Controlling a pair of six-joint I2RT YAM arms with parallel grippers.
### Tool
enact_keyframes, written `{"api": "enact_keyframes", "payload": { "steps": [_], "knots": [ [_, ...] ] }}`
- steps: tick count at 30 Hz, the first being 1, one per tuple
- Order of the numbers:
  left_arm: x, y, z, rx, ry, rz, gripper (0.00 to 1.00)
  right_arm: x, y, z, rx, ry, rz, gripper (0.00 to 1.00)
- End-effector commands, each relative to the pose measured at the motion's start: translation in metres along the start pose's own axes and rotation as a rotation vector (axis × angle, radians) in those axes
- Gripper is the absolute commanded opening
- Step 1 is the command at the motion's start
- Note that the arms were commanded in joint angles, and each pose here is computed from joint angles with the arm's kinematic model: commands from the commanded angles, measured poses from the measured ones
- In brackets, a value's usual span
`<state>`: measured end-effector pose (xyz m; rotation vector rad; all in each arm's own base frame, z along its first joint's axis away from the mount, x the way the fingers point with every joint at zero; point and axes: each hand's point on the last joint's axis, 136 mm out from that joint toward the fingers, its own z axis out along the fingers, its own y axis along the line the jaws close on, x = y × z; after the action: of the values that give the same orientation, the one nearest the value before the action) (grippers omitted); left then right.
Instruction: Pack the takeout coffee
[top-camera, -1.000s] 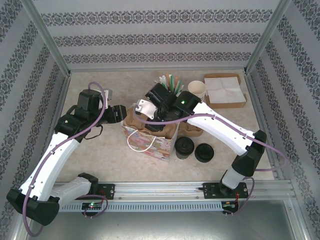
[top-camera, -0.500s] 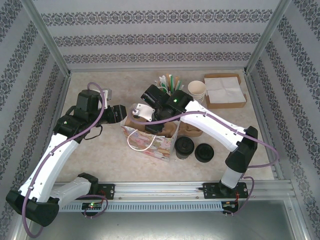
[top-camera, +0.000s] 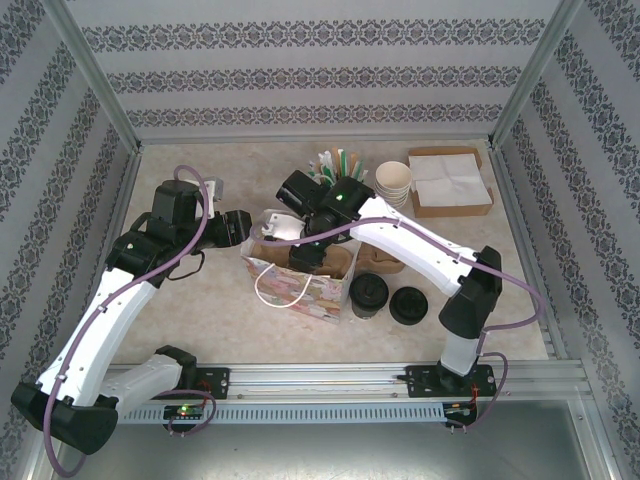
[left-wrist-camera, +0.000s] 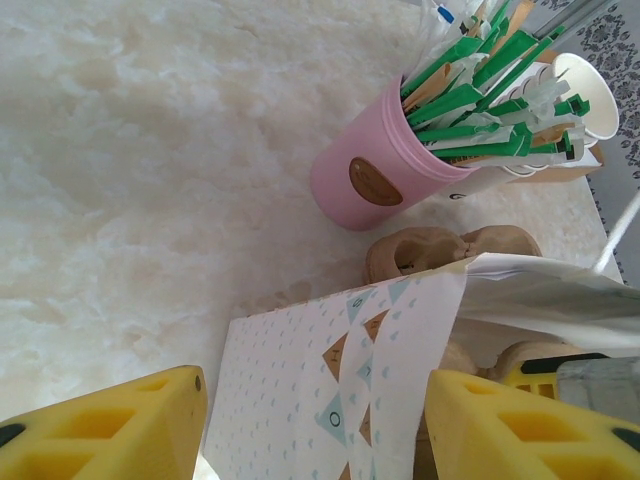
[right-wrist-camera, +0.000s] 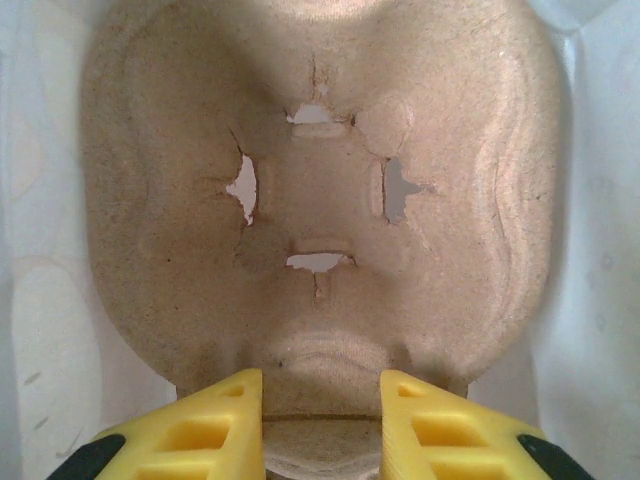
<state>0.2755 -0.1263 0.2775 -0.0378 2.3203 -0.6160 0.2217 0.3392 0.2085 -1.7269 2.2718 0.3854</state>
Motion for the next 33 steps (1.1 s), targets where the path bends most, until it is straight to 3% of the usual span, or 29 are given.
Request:
{"api": "enact_keyframes", "payload": {
  "steps": [1,33],
  "knots": [
    [-0.001,-0.006,0.001,0.026,-0.011,0.017,0.6,0.004,0.003,0.0,-0.034,0.029,-0.008,0.29],
    [-0.001,-0.003,-0.002,0.012,-0.023,0.02,0.59,0.01,-0.003,0.032,-0.049,0.111,0.003,0.29]
  ]
}}
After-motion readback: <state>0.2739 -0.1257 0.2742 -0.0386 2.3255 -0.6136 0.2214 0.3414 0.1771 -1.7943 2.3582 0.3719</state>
